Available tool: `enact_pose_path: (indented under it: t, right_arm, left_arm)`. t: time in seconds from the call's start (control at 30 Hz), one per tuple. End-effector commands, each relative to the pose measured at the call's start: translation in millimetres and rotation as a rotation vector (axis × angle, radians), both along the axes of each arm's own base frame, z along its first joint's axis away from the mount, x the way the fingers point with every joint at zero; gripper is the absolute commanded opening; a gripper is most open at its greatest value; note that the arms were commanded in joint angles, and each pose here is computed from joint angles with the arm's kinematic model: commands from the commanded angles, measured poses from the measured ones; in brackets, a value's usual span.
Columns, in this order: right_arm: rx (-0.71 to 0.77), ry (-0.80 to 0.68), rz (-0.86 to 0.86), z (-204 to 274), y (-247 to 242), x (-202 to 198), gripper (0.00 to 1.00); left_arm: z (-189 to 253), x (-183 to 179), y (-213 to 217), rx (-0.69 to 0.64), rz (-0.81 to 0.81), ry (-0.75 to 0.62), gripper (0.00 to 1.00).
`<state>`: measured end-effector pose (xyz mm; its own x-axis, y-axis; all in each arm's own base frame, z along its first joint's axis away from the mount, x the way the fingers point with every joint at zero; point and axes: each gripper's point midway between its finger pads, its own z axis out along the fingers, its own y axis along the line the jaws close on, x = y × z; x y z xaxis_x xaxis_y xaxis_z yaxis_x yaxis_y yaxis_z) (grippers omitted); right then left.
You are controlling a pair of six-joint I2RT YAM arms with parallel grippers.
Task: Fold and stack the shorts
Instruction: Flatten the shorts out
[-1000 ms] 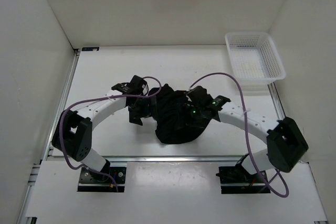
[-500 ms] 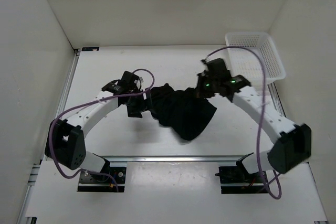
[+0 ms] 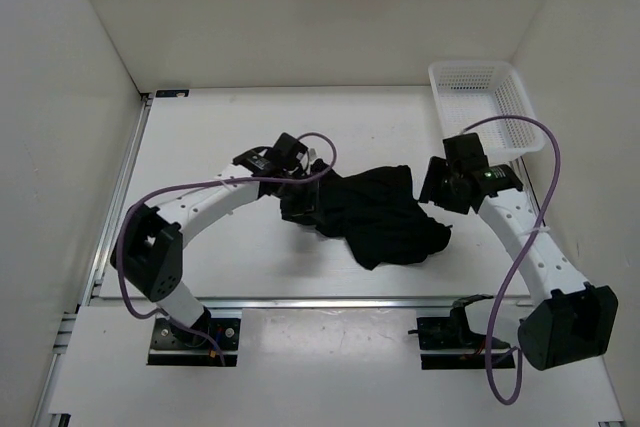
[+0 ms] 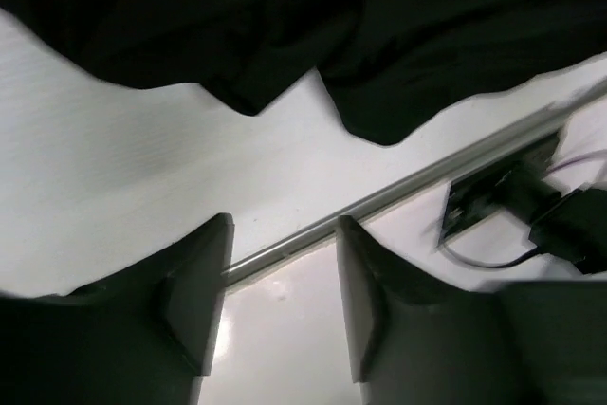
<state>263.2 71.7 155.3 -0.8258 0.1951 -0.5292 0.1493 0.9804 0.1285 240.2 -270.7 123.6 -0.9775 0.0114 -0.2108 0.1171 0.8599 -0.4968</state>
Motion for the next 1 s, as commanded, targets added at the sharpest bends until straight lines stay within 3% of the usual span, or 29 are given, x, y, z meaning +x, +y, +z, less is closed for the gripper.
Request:
enact_pose_path:
  t: [0.0,0.13,0.17,0.2,0.23,0.27,0.37,0.43,0.5,0.67,0.73,0.83,0.87,0.9,0.97]
  right_arm:
    - [0.133,-0.016,-0.122,10,2,-9,0.63]
    - [0.306,0.043,-0.170,2,18,-20,0.54]
    - [0.334,0.055,-0.194,-1,16,-23,0.57]
    - [0.366,0.065,-0.221,-2,17,-25,0.62]
    - [0.406,0.076,-0.238,-3,17,-29,0.72]
    - [0.420,0.106,-0.262,-13,15,-37,0.75]
    - [0.452,0.122,-0.340,-23,6,-49,0.77]
    - [0.484,0.151,-0.369,-35,5,-61,0.77]
    - [0.505,0.179,-0.379,-43,5,-68,0.77]
    - [0.572,0.203,-0.401,-66,13,-65,0.77]
    - [0.560,0.209,-0.422,-76,11,-57,0.76]
    - [0.547,0.204,-0.442,-91,7,-41,0.67]
    - [0.534,0.183,-0.438,-93,5,-34,0.61]
    - [0.512,0.190,-0.454,-98,1,-29,0.46]
    - [0.466,0.151,-0.446,-94,-7,-14,0.27]
  left_arm:
    - [15,-12,-30,-0.031,-0.071,-0.032,0.54]
    - [-1,-31,-52,0.004,-0.112,0.009,0.25]
    - [-7,-34,-54,0.014,-0.122,0.021,0.25]
    - [-8,-38,-63,0.014,-0.123,0.036,0.26]
    - [-14,-39,-64,0.030,-0.127,0.039,0.35]
    - [-13,-37,-68,0.026,-0.116,0.043,0.39]
    - [-23,-33,-75,0.047,-0.110,0.057,0.55]
    - [-35,-28,-80,0.065,-0.110,0.075,0.71]
    - [-46,-28,-86,0.067,-0.131,0.101,0.77]
    - [-47,-17,-98,0.056,-0.140,0.084,0.77]
    - [-51,-13,-102,0.058,-0.140,0.086,0.73]
    - [-51,-11,-105,0.057,-0.140,0.085,0.58]
    - [-48,-7,-107,0.055,-0.134,0.067,0.52]
    - [-49,-3,-108,0.061,-0.129,0.058,0.37]
    - [-50,2,-107,0.060,-0.118,0.058,0.19]
